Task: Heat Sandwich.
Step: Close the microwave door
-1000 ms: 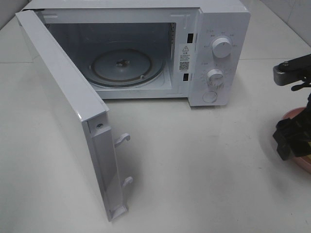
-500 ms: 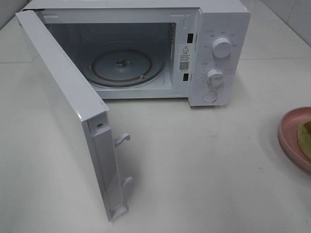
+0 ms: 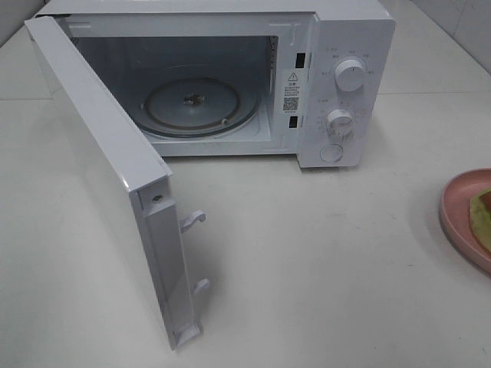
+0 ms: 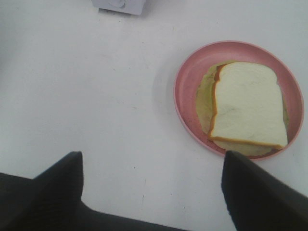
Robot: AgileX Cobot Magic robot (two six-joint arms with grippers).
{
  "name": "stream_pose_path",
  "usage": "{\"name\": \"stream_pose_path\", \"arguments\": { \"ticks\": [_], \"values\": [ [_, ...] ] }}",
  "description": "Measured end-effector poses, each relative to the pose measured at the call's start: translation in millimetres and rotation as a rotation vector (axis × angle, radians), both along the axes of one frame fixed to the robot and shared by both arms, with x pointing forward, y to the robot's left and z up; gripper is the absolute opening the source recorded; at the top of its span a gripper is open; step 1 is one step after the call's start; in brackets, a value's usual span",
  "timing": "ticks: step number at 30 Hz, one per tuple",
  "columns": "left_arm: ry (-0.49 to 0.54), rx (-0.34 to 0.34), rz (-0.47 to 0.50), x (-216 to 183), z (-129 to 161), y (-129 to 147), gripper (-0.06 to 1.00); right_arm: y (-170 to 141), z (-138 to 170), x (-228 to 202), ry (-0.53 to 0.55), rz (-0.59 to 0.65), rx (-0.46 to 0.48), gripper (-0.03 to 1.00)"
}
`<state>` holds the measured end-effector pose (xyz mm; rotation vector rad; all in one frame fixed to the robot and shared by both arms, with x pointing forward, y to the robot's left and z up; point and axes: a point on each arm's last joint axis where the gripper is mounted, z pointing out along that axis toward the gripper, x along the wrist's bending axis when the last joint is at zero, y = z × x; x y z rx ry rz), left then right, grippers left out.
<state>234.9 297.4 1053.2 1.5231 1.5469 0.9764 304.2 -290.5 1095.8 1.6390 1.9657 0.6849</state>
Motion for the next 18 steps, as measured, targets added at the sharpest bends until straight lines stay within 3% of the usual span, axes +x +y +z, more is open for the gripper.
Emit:
{"name": "stream_pose_path", "arguments": {
  "ticks": [6, 18],
  "values": [
    [0.000, 0.000, 0.000, 0.0, 0.0, 0.0, 0.99, -9.6, -4.3, -31.3, -0.126, -0.032, 0.054, 0.76],
    [0.000, 0.000, 0.000, 0.0, 0.0, 0.0, 0.99, -17.9, -42.6, -59.8, -0.236, -0.145, 0.073, 0.76]
  ]
}}
